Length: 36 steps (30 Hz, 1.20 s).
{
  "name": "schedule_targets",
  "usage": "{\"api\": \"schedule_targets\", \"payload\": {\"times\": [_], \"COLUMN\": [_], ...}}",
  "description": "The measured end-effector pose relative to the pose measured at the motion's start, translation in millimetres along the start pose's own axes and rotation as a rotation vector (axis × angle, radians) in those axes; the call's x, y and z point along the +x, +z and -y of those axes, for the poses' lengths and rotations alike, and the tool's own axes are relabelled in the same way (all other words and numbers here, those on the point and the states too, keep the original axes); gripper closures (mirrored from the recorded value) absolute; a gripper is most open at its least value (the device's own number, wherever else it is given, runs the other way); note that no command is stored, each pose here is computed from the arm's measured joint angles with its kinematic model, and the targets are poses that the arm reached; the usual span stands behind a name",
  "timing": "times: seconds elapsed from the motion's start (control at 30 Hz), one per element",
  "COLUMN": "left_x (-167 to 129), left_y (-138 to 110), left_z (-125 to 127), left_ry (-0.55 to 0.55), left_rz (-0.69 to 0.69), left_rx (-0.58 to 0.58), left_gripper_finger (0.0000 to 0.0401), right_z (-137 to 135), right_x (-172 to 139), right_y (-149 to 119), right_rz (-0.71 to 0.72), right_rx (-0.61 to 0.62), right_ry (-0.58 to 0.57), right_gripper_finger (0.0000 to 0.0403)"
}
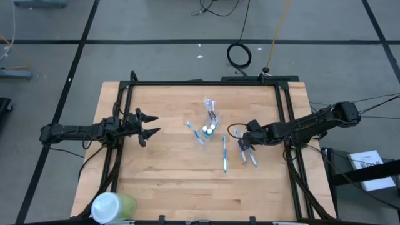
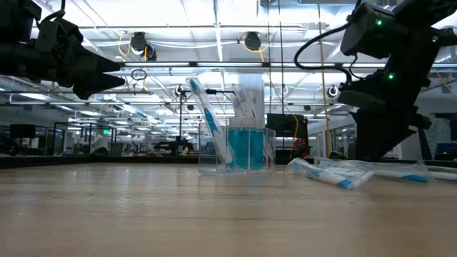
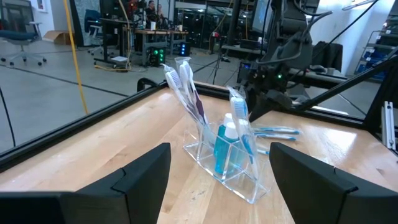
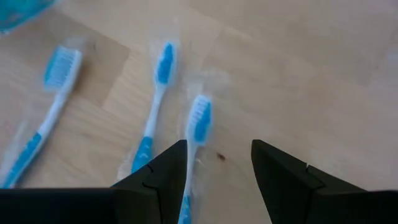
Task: Pick & Place toothbrushing station
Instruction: Put the blue toothbrush into the transparent organizer
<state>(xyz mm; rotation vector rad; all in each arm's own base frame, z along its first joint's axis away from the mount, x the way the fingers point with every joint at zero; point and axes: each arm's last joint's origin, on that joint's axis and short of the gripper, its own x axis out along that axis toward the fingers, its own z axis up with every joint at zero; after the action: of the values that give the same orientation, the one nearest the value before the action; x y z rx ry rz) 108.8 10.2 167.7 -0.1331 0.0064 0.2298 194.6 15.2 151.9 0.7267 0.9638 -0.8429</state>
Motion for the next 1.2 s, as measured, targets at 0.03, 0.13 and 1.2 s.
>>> {"api": "schedule_targets", "payload": {"times": [0.03,0.13,1.2], "left_x": [0.0,0.0,0.0], "left_y": [0.0,0.0,0.0], "left_z": [0.0,0.0,0.0], "left_ry": [0.000,0.000,0.000], "left_rz": [0.000,0.000,0.000], "left_rx": [0.000,0.000,0.000], "left_gripper_finger": [0.0118,0.0118,0.0118], "right_z": [-0.6,-3.1,2.0], "right_x": [-0.1,0.1,21.0], "right_y": [0.7,2.2,-1.2], "right_rz": [0.017,0.042,0.001], "right_rx": [0.002,-0.004,0.010], "right_ry": [0.002,0.021,-0.131], "right_gripper_finger": [0.0232,0.0232,0.0232]}}
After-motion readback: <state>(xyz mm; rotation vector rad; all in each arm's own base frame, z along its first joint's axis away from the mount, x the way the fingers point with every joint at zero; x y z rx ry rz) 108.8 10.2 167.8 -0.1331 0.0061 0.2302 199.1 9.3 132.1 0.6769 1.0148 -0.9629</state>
